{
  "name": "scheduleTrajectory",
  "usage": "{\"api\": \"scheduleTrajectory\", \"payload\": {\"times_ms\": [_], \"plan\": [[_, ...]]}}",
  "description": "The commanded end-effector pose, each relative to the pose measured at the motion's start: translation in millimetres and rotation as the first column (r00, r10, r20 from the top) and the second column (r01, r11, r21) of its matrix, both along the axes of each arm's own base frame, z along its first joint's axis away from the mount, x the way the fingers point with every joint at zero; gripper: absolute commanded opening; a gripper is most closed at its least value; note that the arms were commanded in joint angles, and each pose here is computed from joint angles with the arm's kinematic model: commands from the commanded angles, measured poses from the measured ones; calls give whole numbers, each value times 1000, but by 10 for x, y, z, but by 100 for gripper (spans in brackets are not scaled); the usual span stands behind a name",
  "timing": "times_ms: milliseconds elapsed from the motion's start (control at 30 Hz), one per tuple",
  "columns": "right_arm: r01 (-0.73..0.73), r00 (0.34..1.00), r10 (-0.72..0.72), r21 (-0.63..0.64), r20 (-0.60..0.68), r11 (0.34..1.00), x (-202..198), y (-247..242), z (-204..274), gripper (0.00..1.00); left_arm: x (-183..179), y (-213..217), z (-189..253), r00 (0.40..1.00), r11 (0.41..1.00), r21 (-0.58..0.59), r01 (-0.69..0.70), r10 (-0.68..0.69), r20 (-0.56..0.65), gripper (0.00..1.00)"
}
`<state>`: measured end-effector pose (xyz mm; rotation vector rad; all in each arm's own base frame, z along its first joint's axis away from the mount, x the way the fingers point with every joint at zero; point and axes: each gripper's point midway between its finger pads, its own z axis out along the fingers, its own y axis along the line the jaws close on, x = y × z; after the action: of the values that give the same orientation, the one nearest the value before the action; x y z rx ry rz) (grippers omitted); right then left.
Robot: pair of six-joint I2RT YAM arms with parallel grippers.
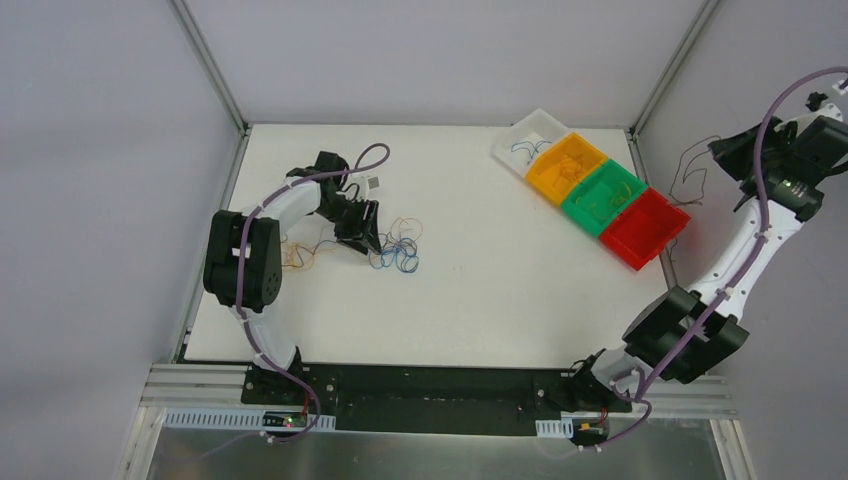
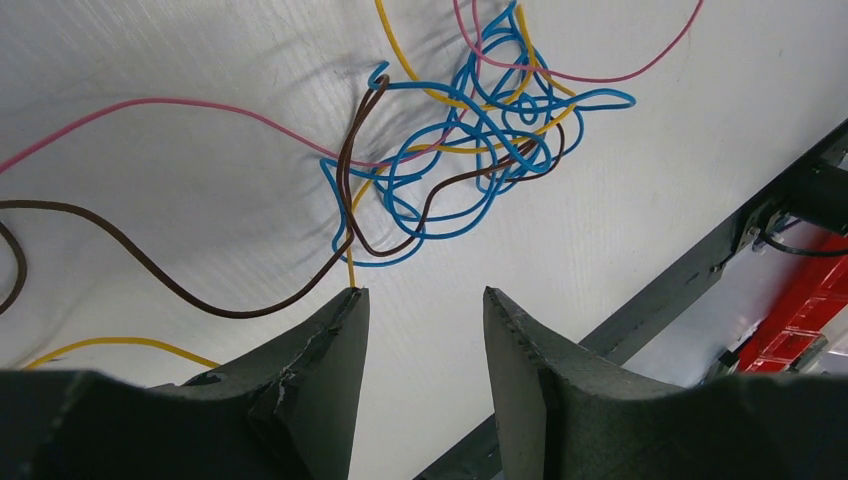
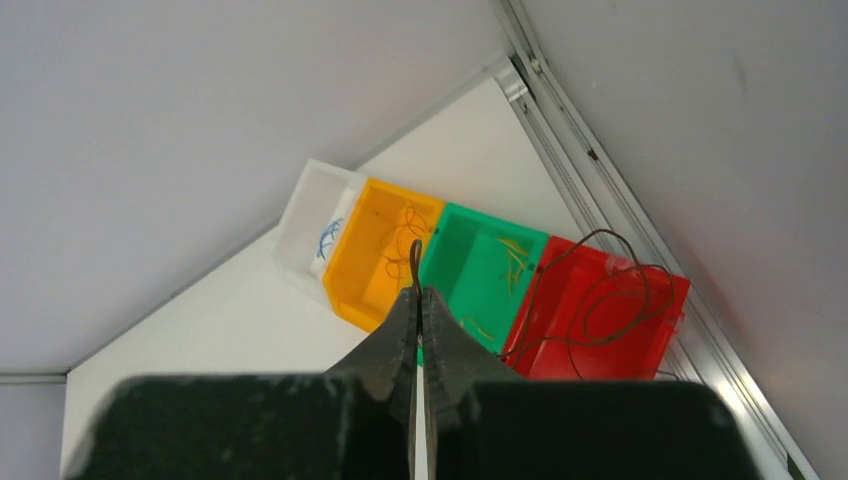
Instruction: Untangle the cables
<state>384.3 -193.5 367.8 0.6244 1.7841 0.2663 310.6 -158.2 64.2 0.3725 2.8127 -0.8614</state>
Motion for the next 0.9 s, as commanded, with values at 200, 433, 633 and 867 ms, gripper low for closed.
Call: {"api": "scheduleTrajectory", "payload": {"times_ms": [200,433,633,867], "plan": [[9,1000,-12,-141,-19,990,-130,60,-221,0,36,-31,255,999,999,-9,39,-39,0,47],[-35,992,15,-157,-126,987,-9,140,-673,0,95,-6,306,999,999,8,53,-53,1,47],[-47,980,17,-150,-199,988,94,195,-1074,0,56,30,300,998,997,23,68,-67,-11,47],[-41,956,-19,-196,-294,980,113,137,-1579,0,48,95,321,997,996,42,79,-78,-13,46]]}}
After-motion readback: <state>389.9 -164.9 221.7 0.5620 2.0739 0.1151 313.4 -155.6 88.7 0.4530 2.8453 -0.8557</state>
